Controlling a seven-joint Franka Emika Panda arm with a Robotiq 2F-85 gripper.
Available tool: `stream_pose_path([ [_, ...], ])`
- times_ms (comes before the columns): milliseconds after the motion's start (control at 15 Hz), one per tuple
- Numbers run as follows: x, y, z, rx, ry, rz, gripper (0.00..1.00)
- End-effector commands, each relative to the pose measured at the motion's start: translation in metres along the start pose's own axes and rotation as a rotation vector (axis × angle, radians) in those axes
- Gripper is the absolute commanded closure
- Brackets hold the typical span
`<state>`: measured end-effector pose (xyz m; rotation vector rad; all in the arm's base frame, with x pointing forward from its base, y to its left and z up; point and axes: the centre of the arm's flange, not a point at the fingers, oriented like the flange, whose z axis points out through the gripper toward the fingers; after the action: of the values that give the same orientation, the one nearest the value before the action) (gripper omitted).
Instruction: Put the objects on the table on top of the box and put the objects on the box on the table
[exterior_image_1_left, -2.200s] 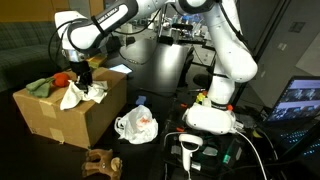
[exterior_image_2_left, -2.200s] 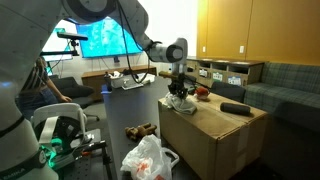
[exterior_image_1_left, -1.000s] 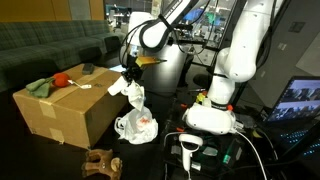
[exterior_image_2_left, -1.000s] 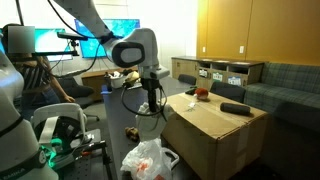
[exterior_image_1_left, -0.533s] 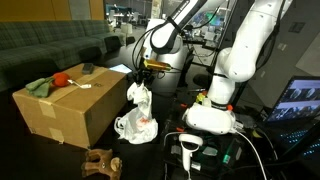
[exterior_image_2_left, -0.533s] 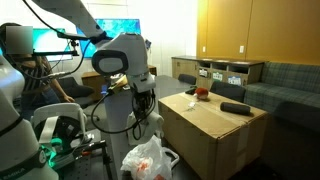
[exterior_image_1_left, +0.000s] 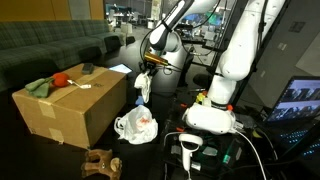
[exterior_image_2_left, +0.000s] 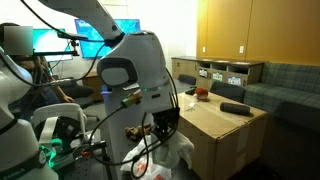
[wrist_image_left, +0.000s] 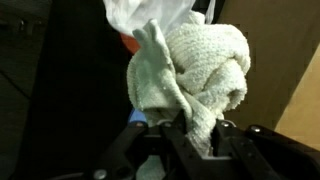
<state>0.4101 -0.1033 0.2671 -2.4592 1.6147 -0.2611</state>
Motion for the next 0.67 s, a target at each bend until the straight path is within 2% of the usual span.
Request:
stream_pose_path([
  [0,0.075,-0.005,0.022,-0.008,0.128,0.164,0.96],
  [267,0.113,-0.009,0.055,-0.049,0.236,0.291,0.96],
  [600,0.138,-0.003,0.118,-0.106,0.196,0.383,0.96],
])
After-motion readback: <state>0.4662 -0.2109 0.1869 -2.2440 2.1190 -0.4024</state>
